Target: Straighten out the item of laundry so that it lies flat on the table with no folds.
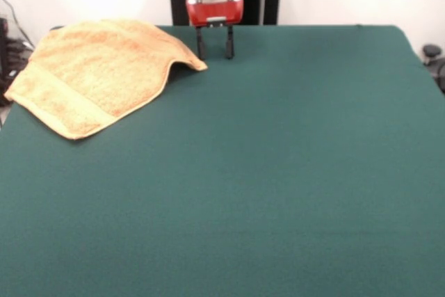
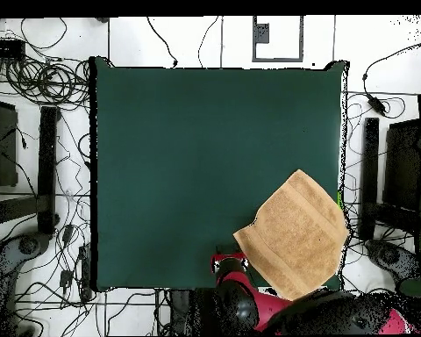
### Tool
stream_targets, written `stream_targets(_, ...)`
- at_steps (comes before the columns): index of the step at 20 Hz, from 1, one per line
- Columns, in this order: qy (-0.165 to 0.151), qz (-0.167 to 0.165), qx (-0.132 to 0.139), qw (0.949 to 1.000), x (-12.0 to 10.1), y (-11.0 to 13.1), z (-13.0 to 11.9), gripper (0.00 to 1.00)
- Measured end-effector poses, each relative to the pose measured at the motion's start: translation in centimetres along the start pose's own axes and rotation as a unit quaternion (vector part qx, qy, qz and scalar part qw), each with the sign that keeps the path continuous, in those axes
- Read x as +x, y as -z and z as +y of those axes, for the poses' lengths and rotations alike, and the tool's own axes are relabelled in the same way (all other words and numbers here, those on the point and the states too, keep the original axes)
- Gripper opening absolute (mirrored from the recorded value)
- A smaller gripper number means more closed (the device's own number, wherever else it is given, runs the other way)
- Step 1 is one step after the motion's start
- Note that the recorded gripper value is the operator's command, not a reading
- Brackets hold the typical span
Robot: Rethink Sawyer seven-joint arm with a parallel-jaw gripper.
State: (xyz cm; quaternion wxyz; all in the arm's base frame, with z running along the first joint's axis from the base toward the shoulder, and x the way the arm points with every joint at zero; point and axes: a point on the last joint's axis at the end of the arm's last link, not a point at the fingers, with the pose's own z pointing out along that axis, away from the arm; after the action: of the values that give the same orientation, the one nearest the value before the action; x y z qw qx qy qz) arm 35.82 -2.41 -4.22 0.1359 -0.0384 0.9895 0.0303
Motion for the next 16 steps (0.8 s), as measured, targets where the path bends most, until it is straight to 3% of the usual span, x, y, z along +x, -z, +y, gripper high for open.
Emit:
stream_targets(8,0.0,-0.002,0.001,1.0,-0.2,0.2,-0.2,1.0)
stream_targets(16,0.006,-0.008,0.013,0.9999,-3.9,2.6,-2.5,1.0)
